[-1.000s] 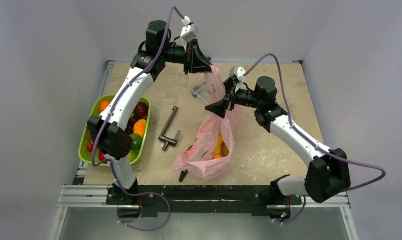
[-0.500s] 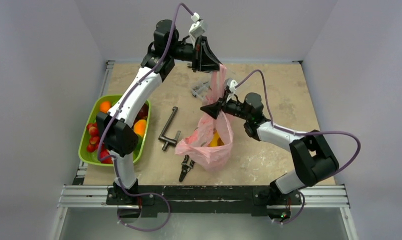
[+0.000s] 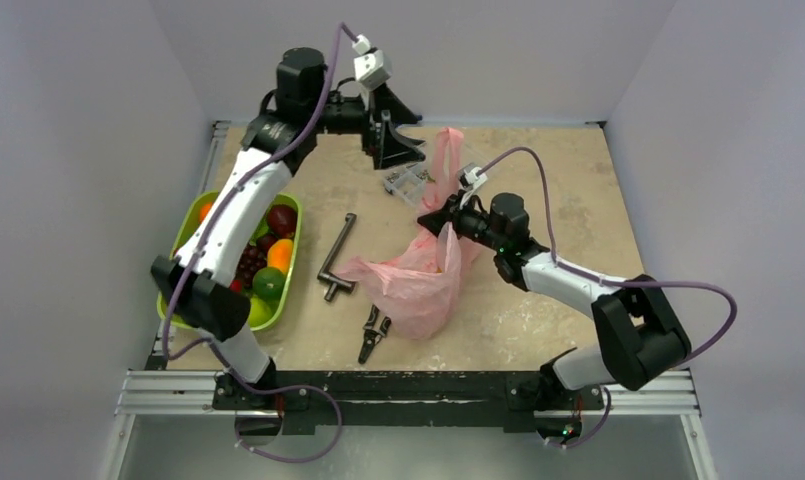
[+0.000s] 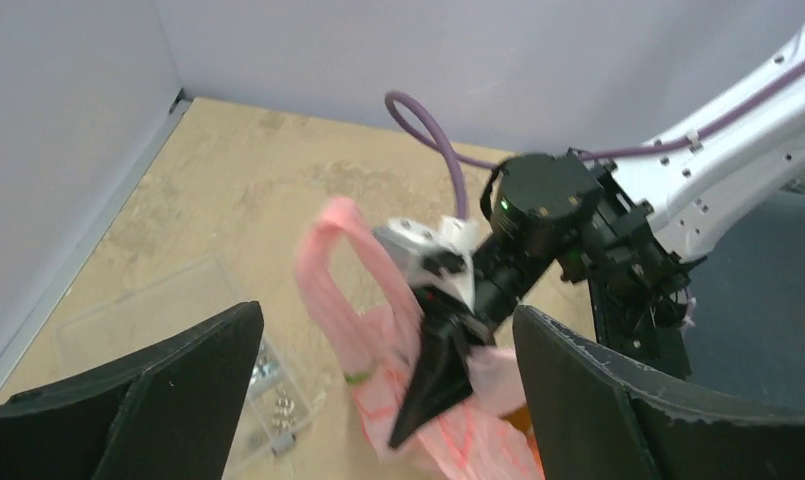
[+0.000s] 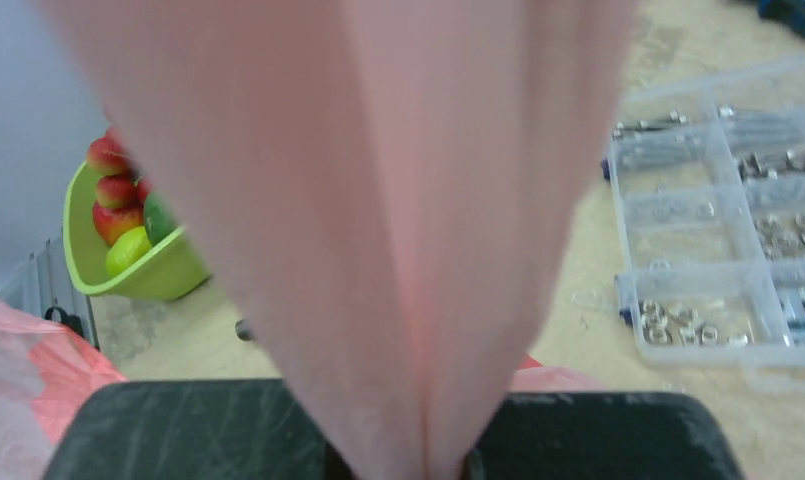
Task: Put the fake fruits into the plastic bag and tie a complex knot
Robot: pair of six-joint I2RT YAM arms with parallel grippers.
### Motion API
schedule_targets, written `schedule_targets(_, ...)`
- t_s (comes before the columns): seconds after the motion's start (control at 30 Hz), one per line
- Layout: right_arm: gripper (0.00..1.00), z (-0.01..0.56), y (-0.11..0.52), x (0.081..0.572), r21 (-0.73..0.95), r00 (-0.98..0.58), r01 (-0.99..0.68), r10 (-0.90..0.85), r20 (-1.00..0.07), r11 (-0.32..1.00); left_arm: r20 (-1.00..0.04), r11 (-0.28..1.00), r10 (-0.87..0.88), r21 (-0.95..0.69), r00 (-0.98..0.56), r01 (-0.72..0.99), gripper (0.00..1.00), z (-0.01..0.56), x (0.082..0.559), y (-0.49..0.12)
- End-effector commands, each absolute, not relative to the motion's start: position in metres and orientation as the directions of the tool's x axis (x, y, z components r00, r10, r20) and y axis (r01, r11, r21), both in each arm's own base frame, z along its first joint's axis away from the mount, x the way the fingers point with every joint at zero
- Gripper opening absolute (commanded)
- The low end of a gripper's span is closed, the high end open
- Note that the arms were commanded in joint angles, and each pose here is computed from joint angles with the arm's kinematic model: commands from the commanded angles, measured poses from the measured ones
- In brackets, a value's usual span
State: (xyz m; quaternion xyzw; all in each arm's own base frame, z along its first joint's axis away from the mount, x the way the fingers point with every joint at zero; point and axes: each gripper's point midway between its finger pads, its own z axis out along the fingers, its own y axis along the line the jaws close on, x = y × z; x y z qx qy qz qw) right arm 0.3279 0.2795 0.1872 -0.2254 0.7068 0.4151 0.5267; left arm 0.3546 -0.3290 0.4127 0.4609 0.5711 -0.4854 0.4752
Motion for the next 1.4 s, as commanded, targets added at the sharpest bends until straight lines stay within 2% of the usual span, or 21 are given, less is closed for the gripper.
schedule_targets(0.0,0.00,0.205,0.258,0.342,0.447,-0.412,-0.603,0.222,-0.884,0.661,-0.989,0.165,0.146,0.038,0.013,0.986,0.98,0.433,0.289,-0.270)
schedule_targets(0.1,0.00,0.208,0.253,0.338,0.467,-0.421,-0.579,0.245,-0.873,0.668,-0.953,0.098,0.304,0.047,0.015,0.994,0.99,0.384,0.243,-0.244)
schedule_targets(0.2,0.00,0.209,0.251,0.334,0.469,-0.424,-0.580,0.246,-0.872,0.666,-0.903,0.055,0.430,0.033,0.006,0.998,1.00,0.337,0.218,-0.224)
schedule_targets(0.43,0.00,0.219,0.252,0.326,0.432,-0.382,-0.633,0.226,-0.896,0.642,-0.823,-0.018,0.569,-0.013,0.000,1.000,1.00,0.272,0.216,-0.209)
schedule_targets(0.6,0.00,0.228,0.253,0.324,0.393,-0.344,-0.669,0.206,-0.916,0.631,-0.812,-0.095,0.584,-0.048,0.016,0.994,0.99,0.246,0.206,-0.207)
schedule_targets(0.63,0.00,0.229,0.253,0.324,0.384,-0.340,-0.673,0.198,-0.920,0.632,-0.815,-0.118,0.580,-0.069,0.012,0.991,0.90,0.245,0.200,-0.207)
schedule_targets(0.67,0.00,0.230,0.252,0.324,0.366,-0.327,-0.677,0.185,-0.927,0.638,-0.818,-0.127,0.575,-0.082,0.006,0.989,0.73,0.245,0.197,-0.208)
schedule_targets(0.73,0.00,0.227,0.248,0.325,0.314,-0.298,-0.682,0.140,-0.944,0.661,-0.822,-0.111,0.570,-0.088,-0.010,0.990,0.27,0.253,0.201,-0.208)
schedule_targets(0.77,0.00,0.225,0.244,0.327,0.275,-0.279,-0.678,0.108,-0.954,0.682,-0.833,-0.091,0.554,-0.071,-0.008,0.993,0.10,0.264,0.207,-0.208)
schedule_targets(0.8,0.00,0.221,0.240,0.326,0.229,-0.255,-0.684,0.066,-0.965,0.693,-0.852,-0.063,0.524,-0.024,0.013,0.998,0.00,0.284,0.218,-0.210)
schedule_targets(0.9,0.00,0.199,0.228,0.325,-0.013,-0.120,-0.713,-0.140,-0.983,0.701,-0.894,0.101,0.444,0.118,0.062,0.988,0.00,0.342,0.260,-0.214)
schedule_targets(1.0,0.00,0.171,0.216,0.325,-0.241,0.000,-0.714,-0.344,-0.939,0.657,-0.934,0.283,0.322,0.252,0.156,0.925,0.00,0.410,0.300,-0.222)
schedule_targets(1.1,0.00,0.151,0.201,0.335,-0.430,0.093,-0.666,-0.505,-0.858,0.609,-0.961,0.403,0.212,0.253,0.179,0.880,0.00,0.453,0.323,-0.226)
schedule_targets(1.23,0.00,0.129,0.183,0.352,-0.551,0.091,-0.607,-0.639,-0.764,0.573,-0.970,0.397,0.202,0.210,0.138,0.894,0.00,0.437,0.334,-0.233)
schedule_targets(1.37,0.00,0.109,0.169,0.359,-0.560,0.005,-0.586,-0.688,-0.726,0.586,-0.933,0.212,0.298,0.272,0.203,0.939,0.00,0.379,0.316,-0.237)
